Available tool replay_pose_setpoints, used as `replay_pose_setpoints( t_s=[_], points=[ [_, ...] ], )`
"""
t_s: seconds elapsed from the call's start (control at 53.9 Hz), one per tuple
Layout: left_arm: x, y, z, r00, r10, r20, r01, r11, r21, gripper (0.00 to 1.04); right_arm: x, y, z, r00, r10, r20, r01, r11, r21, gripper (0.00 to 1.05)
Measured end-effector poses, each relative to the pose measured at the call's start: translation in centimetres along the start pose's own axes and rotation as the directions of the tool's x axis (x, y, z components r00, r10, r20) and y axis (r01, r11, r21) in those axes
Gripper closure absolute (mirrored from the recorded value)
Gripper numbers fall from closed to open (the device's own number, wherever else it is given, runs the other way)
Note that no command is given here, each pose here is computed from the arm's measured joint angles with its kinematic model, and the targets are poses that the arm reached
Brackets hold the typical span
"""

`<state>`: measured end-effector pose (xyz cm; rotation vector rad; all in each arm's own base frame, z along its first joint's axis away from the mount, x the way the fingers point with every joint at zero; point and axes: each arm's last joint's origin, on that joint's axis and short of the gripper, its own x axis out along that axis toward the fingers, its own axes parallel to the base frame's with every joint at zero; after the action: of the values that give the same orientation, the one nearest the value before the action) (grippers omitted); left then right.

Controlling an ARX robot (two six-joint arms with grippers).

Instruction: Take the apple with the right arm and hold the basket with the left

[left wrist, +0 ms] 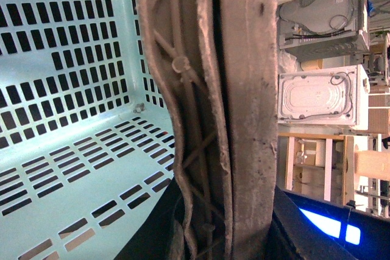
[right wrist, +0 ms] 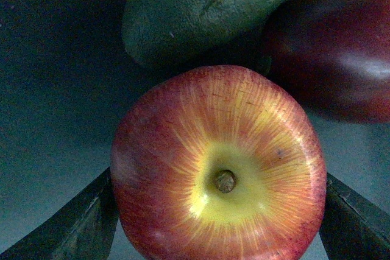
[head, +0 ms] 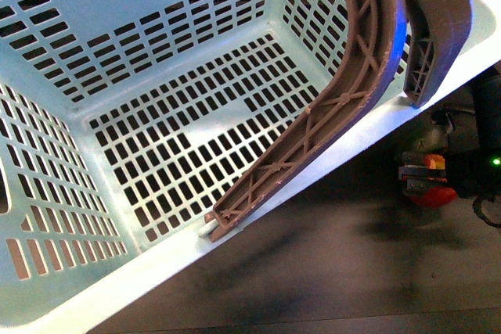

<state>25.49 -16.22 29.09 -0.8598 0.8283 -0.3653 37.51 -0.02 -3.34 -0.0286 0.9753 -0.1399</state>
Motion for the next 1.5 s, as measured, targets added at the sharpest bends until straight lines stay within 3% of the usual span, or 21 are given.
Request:
replay_pose_setpoints(
  t_s=[0.26, 0.426, 0.538, 0.667, 0.816, 0.983, 1.316, 1.502],
  points=[
    [0.0, 0.0, 0.0, 1.000, 0.000, -0.001, 0.000, 1.000, 0.000, 0.85, -6.7, -2.2, 2.1, 0.987, 0.025, 0.161, -0.019, 0.999, -0.038, 0.25],
    [0.0, 0.0, 0.0, 1.000, 0.002, 0.002, -0.002, 1.000, 0.000, 0.85, -12.9, -4.3, 4.1, 0.955, 0.037, 0.295, -0.031, 0.999, -0.024, 0.25],
    [0.0, 0.0, 0.0, 1.000, 0.002, 0.002, -0.002, 1.000, 0.000, 0.85, -17.2, -5.3, 5.6, 0.918, 0.038, 0.394, -0.037, 0.999, -0.009, 0.25],
    [0.0, 0.0, 0.0, 1.000, 0.000, -0.001, 0.000, 1.000, 0.000, 0.85, -23.4, -5.4, 7.8, 0.833, 0.057, 0.551, -0.062, 0.998, -0.008, 0.25],
    [0.0, 0.0, 0.0, 1.000, 0.000, 0.000, 0.000, 1.000, 0.000, 0.85, -28.2, -3.4, 9.5, 0.732, 0.124, 0.670, -0.115, 0.992, -0.058, 0.25],
    [0.0, 0.0, 0.0, 1.000, 0.001, 0.000, -0.001, 1.000, 0.000, 0.85, -30.0, 0.0, 10.2, 0.684, 0.240, 0.689, -0.195, 0.970, -0.143, 0.25],
    [0.0, 0.0, 0.0, 1.000, 0.000, 0.000, 0.000, 1.000, 0.000, 0.85, -29.0, 7.3, 9.1, 0.689, 0.417, 0.592, -0.297, 0.908, -0.294, 0.25],
    [0.0, 0.0, 0.0, 1.000, 0.000, 0.000, 0.000, 1.000, 0.000, 0.85, -28.8, 9.5, 8.1, 0.690, 0.470, 0.550, -0.334, 0.881, -0.334, 0.25]
  ],
)
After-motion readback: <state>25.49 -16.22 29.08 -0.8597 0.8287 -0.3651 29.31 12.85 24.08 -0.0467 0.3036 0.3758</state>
